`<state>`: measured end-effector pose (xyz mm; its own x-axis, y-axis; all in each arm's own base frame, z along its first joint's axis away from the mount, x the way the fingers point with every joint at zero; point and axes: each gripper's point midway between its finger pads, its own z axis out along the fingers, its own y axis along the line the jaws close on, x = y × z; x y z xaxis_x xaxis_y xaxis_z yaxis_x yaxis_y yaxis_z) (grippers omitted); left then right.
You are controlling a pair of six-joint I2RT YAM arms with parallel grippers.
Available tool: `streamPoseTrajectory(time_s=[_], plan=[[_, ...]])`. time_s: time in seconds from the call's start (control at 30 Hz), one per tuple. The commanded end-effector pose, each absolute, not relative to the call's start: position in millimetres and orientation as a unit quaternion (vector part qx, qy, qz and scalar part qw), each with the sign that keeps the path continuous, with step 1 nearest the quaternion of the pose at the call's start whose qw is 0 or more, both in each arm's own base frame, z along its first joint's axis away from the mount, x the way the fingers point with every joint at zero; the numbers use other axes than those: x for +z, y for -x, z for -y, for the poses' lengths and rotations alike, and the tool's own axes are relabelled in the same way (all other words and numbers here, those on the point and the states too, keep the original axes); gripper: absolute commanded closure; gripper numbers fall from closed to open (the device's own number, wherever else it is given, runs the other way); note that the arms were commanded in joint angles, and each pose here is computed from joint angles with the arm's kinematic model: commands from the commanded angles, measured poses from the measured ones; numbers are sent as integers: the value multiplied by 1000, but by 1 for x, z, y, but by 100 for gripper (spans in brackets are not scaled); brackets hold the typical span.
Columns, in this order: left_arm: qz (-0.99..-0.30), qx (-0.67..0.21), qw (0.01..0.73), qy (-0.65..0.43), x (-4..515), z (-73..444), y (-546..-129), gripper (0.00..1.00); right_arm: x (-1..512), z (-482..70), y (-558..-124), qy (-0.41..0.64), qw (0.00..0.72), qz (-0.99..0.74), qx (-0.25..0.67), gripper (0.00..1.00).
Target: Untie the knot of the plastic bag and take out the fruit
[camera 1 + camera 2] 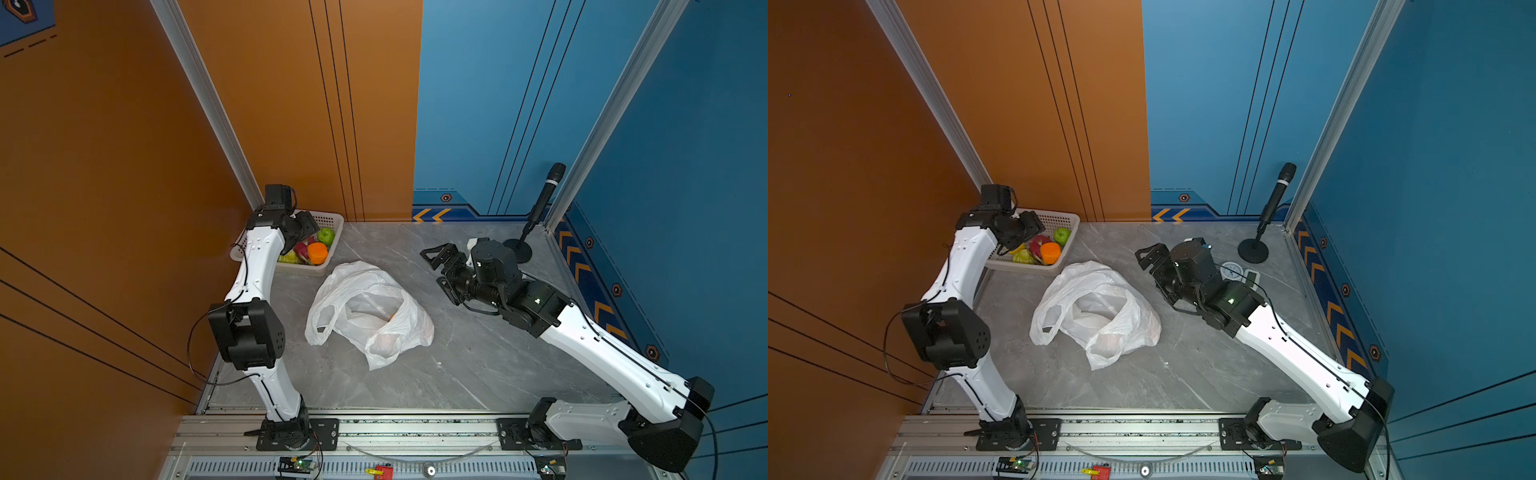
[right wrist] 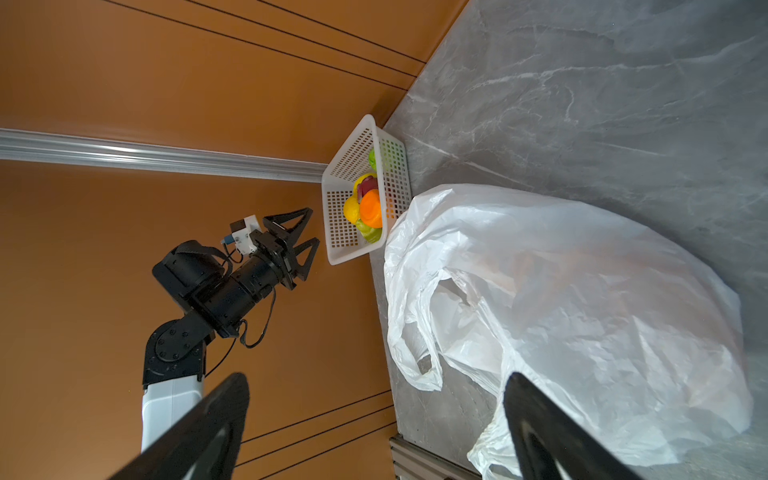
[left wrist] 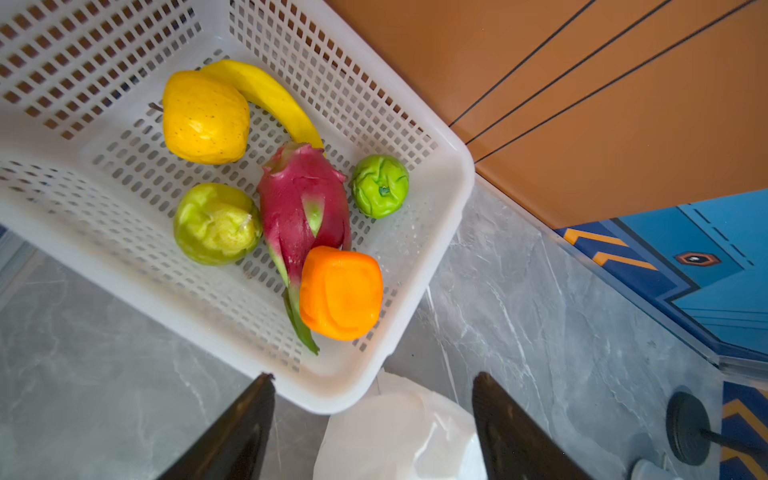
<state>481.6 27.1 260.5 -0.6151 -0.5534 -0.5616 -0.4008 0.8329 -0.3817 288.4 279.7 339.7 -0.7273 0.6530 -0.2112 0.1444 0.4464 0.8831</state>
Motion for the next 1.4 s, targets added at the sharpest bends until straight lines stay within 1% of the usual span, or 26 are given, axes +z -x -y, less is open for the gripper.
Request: streamPoseTrajectory(time_s=[0.0,0.13,0.33,0.4,0.5,0.63,0.73,0.83,0.9,1.03,1.17,1.37], plan=[[-896,-122,346,251,270,-9,-457,29,342,-291,-288,-213,286,-822,443,8],[-896,-150,347,232,281,20,-419,31,335,-313,-286,-164,277,-849,419,15],[-912,-158,329,189,272,63,-363,31,301,-351,-279,-86,236,-892,375,24],[-918,-154,319,181,267,68,-348,31,289,-369,-276,-71,203,-897,385,27],[-925,-145,303,177,261,68,-325,31,265,-391,-273,-64,160,-904,392,37],[-933,-137,290,165,254,70,-296,32,237,-405,-273,-52,147,-918,364,46],[-938,-138,281,151,243,78,-281,35,217,-407,-276,-38,147,-933,325,49],[-947,-147,262,109,230,97,-274,39,194,-399,-282,-25,155,-949,274,54],[-952,-159,246,89,220,110,-271,40,181,-392,-287,-29,157,-956,245,57],[-957,-175,224,61,205,132,-271,43,158,-373,-288,-23,153,-970,186,58],[-961,-196,191,28,187,156,-269,42,137,-356,-282,-20,146,-978,148,58],[-972,-169,160,-27,161,171,-265,40,113,-336,-275,-11,135,-985,107,58]])
